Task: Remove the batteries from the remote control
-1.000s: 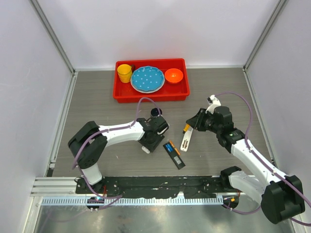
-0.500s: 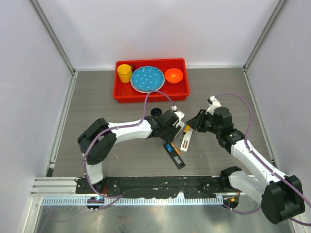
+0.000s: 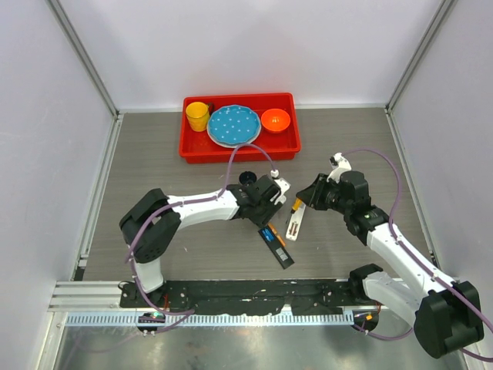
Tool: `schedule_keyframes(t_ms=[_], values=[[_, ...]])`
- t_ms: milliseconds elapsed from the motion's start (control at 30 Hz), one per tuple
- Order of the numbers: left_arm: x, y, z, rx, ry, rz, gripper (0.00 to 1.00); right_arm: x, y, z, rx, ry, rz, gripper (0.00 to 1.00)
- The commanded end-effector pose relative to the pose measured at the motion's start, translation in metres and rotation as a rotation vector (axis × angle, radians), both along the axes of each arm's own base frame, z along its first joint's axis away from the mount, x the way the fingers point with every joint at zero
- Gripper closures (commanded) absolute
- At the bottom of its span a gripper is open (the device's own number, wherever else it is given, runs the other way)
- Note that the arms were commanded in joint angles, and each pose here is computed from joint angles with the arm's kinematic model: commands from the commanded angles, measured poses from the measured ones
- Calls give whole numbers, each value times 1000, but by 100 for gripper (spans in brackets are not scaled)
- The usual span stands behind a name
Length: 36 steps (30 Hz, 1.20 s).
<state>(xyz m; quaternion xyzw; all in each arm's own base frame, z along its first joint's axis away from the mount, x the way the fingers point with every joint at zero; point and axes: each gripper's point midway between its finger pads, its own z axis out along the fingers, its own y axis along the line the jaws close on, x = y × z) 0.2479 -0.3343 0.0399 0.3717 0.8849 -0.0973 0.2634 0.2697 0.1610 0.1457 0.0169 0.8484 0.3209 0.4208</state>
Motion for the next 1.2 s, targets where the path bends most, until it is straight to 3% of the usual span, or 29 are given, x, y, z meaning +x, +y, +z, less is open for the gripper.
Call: schedule_keyframes(t_ms=[0, 200, 333, 400, 433, 567, 867, 1167], values=[[-3, 9, 11, 20, -23, -44, 100, 6, 0, 8, 7, -48, -1, 99], [-12, 13, -5, 52, 29, -59, 94, 5, 2, 8, 19, -43, 8, 99], [-11, 15, -6, 48, 24, -36, 68, 5, 3, 6, 24, -44, 11, 99], [-12, 19, -6, 53, 21, -26, 60, 5, 4, 6, 30, -40, 15, 99], [-11, 20, -2, 47, 8, -20, 50, 4, 5, 6, 33, -38, 16, 99], [-11, 30, 1, 37, -18, 21, 34, 6, 7, 7, 44, -49, 21, 99], [-12, 43, 6, -104, -13, 113, 29, 5, 11, 9, 67, -50, 35, 99], [-9, 17, 3, -313, -18, 134, 32, 11, 15, 12, 91, -58, 38, 99]])
